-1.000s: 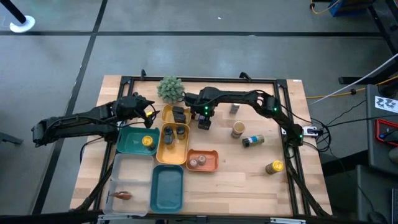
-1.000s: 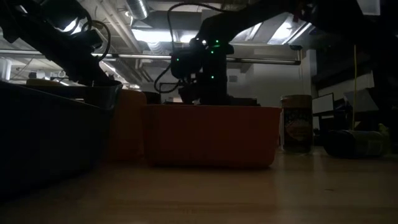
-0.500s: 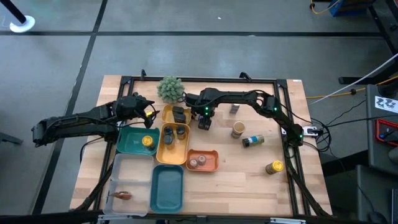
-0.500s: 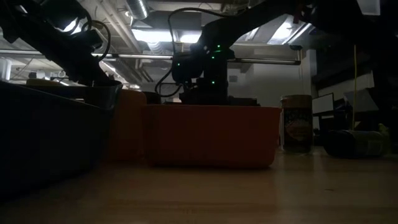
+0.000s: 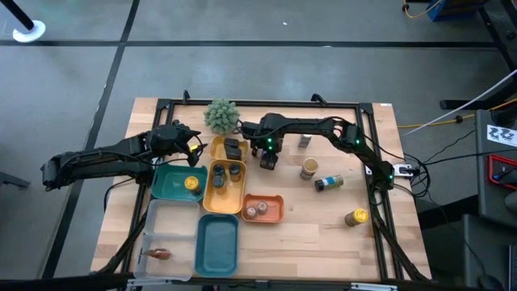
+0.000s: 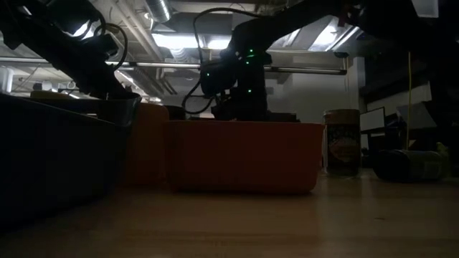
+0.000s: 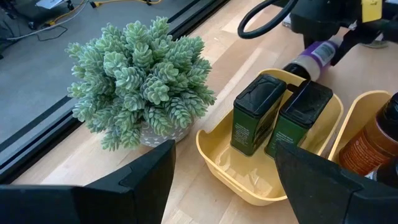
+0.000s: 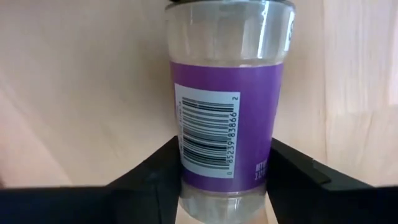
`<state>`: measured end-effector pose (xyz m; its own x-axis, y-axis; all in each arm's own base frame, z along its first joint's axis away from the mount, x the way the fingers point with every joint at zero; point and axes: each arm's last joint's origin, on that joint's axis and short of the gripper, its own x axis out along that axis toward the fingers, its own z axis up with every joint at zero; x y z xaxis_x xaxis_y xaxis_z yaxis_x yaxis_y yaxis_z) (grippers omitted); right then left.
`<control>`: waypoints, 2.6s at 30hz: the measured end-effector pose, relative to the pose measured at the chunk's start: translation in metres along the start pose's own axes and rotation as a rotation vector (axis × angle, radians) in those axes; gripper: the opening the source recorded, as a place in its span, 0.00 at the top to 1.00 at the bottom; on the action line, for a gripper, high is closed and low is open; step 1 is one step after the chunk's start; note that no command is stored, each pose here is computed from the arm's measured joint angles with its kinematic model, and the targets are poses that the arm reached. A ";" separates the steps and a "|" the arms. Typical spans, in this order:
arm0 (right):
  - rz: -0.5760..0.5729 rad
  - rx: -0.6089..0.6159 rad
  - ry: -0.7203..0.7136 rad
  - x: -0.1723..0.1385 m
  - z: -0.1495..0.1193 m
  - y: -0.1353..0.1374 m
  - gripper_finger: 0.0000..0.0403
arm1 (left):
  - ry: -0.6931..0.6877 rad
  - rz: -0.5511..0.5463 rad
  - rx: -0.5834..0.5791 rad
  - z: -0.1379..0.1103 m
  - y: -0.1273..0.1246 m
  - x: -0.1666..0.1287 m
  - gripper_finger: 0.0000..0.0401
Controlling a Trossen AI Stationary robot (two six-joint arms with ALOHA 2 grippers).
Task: Sort spices by type
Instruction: Put the black seasoning bottle into the bottom yellow bin
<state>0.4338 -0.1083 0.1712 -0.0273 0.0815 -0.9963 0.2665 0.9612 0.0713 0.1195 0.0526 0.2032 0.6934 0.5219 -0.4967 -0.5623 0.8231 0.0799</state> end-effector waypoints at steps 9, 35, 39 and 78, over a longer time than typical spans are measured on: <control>-0.016 0.001 0.022 -0.022 -0.002 0.001 0.54 | -0.011 0.000 -0.003 0.001 0.000 0.000 0.35; -0.046 -0.127 -0.319 -0.104 0.008 0.060 0.53 | -0.296 -0.374 0.167 0.023 -0.010 -0.013 0.35; -0.038 -0.190 -0.398 -0.106 0.013 0.078 0.53 | -0.290 -0.417 0.172 0.022 -0.013 -0.014 0.35; 0.006 -0.278 -0.655 -0.112 0.027 0.124 0.53 | -0.279 -0.548 0.151 0.021 -0.027 -0.019 0.35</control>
<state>0.4961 -0.0057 0.2908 0.5810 -0.0045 -0.8139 0.0064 1.0000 -0.0009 0.1305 0.0252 0.2283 0.9654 0.0375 -0.2581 -0.0363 0.9993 0.0092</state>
